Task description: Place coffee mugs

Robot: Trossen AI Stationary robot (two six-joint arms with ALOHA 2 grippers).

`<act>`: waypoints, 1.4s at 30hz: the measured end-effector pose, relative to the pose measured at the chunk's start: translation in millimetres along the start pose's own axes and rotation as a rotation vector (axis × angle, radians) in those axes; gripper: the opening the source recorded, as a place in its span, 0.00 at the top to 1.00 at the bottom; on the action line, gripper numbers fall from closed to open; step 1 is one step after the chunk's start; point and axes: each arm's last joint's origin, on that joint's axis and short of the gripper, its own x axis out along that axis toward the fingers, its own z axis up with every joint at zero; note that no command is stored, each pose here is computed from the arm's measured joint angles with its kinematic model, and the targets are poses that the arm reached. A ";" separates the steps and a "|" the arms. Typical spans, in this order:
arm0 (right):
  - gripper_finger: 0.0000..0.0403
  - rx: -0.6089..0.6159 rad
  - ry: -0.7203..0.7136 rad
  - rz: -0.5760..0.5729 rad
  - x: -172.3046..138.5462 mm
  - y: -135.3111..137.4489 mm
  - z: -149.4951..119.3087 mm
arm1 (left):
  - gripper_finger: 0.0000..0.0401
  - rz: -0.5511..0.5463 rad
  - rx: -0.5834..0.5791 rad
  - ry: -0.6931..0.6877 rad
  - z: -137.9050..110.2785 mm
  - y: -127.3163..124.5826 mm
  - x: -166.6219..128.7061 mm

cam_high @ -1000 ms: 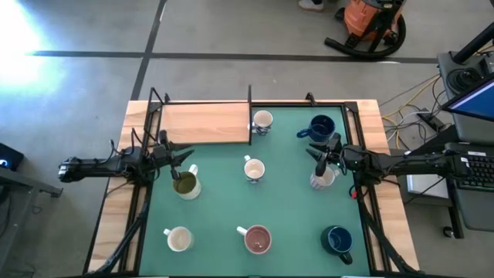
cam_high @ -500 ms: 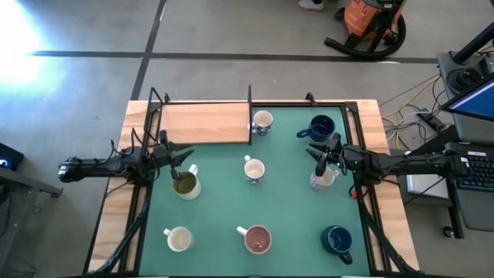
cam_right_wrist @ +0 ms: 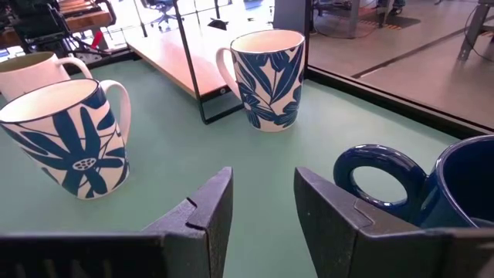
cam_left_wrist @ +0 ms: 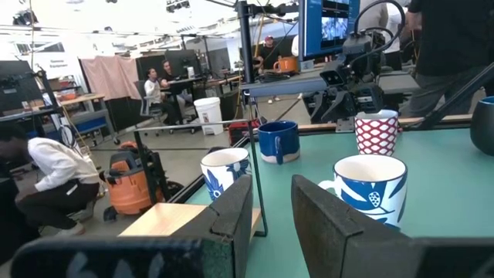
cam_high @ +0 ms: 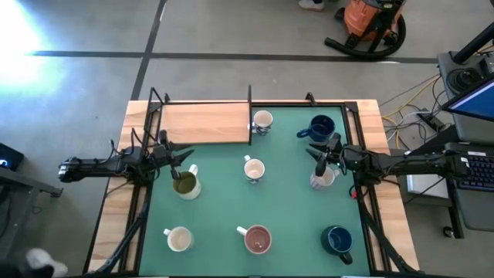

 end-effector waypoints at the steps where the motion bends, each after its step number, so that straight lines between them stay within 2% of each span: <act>1: 0.68 0.000 0.000 0.000 0.0 0.0 0.0 | 0.81 0.000 -0.002 -0.003 0.4 0.0 0.0; 10: 0.68 0.000 0.000 0.000 0.0 0.0 0.1 | 0.81 0.039 -0.106 -0.224 22.2 5.1 -2.6; 20: 0.68 0.000 0.000 0.000 0.0 0.0 0.0 | 0.81 0.035 -0.159 -0.234 23.1 5.4 -2.9; 28: 0.68 0.000 0.000 0.000 0.0 0.0 0.1 | 0.81 0.027 -0.144 -0.146 15.9 1.9 3.4; 33: 0.68 0.001 -0.001 0.000 0.0 0.0 0.1 | 0.81 0.091 -0.201 -0.070 22.0 3.1 9.4; 37: 0.68 0.000 0.000 0.000 0.0 0.0 0.1 | 0.81 0.113 -0.189 0.045 29.1 3.2 15.1; 42: 0.68 0.000 0.000 0.000 0.0 0.0 0.0 | 0.81 0.158 -0.268 0.210 37.8 4.0 20.5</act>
